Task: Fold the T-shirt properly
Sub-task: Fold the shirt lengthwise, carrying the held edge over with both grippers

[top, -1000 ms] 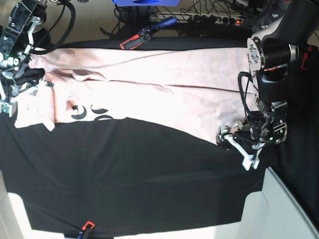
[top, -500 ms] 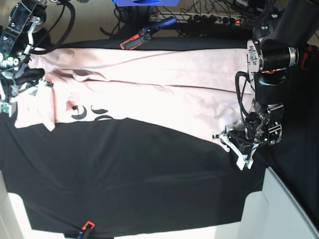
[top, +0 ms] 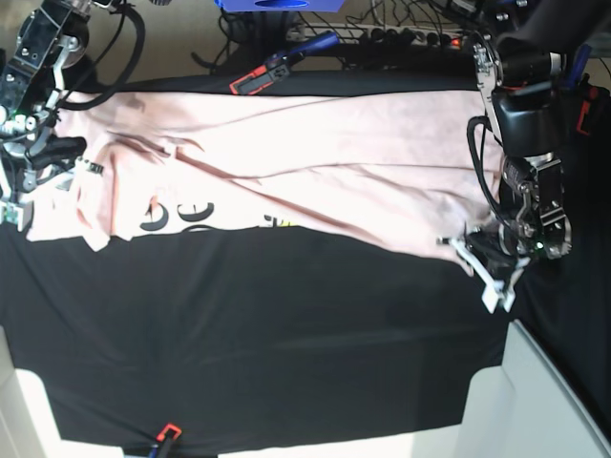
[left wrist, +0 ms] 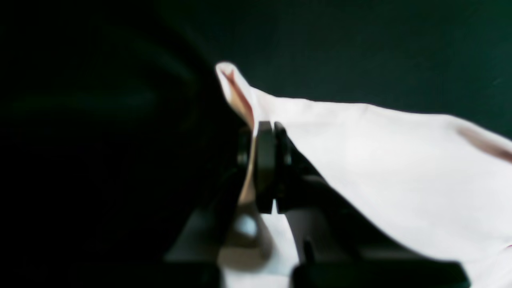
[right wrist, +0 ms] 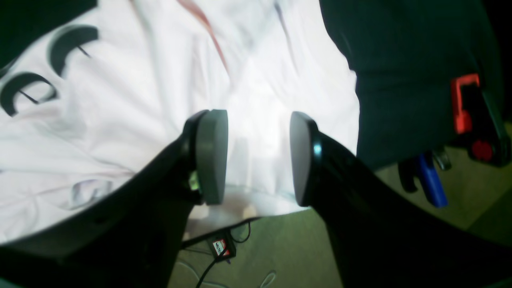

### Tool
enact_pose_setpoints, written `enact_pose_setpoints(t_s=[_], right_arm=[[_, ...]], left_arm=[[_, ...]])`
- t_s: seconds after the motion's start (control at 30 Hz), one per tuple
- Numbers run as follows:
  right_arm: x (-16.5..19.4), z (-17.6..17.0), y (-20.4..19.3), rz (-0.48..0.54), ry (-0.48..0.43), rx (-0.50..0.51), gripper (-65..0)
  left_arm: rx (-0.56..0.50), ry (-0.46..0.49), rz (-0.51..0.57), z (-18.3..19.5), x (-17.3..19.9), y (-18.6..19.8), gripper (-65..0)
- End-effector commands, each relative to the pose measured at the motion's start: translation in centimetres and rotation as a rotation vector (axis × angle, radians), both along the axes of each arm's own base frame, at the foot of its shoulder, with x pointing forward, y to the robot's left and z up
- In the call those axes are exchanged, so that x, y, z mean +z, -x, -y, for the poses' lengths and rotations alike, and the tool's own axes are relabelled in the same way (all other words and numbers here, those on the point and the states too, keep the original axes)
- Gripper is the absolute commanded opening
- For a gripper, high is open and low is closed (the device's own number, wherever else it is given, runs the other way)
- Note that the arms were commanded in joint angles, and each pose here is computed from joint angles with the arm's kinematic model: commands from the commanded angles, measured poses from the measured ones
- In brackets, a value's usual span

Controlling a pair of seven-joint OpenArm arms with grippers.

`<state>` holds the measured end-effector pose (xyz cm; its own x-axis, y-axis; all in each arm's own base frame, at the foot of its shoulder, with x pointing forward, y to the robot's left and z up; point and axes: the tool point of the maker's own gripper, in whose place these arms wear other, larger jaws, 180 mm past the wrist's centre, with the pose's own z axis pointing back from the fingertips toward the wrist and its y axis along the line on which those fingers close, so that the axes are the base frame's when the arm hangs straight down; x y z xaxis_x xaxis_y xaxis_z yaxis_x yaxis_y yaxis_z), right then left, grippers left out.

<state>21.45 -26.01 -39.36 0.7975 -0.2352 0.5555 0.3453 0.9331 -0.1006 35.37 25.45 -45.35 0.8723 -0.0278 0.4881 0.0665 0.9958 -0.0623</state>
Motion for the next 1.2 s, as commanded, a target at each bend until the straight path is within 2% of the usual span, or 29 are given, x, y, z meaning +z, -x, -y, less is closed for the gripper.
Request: enact_pose_setpoints(t_s=[0.0, 0.73, 0.97, 1.17], right_arm=[[0.8, 0.3, -0.6, 0.032, 0.018, 0.002, -40.6], [0.7, 0.3, -0.5, 0.026, 0.014, 0.002, -40.6], [0.7, 0.2, -0.5, 0.026, 0.011, 0.001, -40.6], [0.7, 0.2, -0.5, 0.026, 0.011, 0.001, -40.6]], left_arm=[[-0.002, -0.02, 0.048, -0.8, 1.8, -1.1, -62.3], [-0.125, -0.257, -0.04, -1.3, 5.5, 8.7, -62.5], [-0.141, -0.384, -0.136, -3.1, 4.3, 12.5, -62.5], [-0.157, -0.389, -0.174, -3.0, 3.6, 14.5, -62.5]])
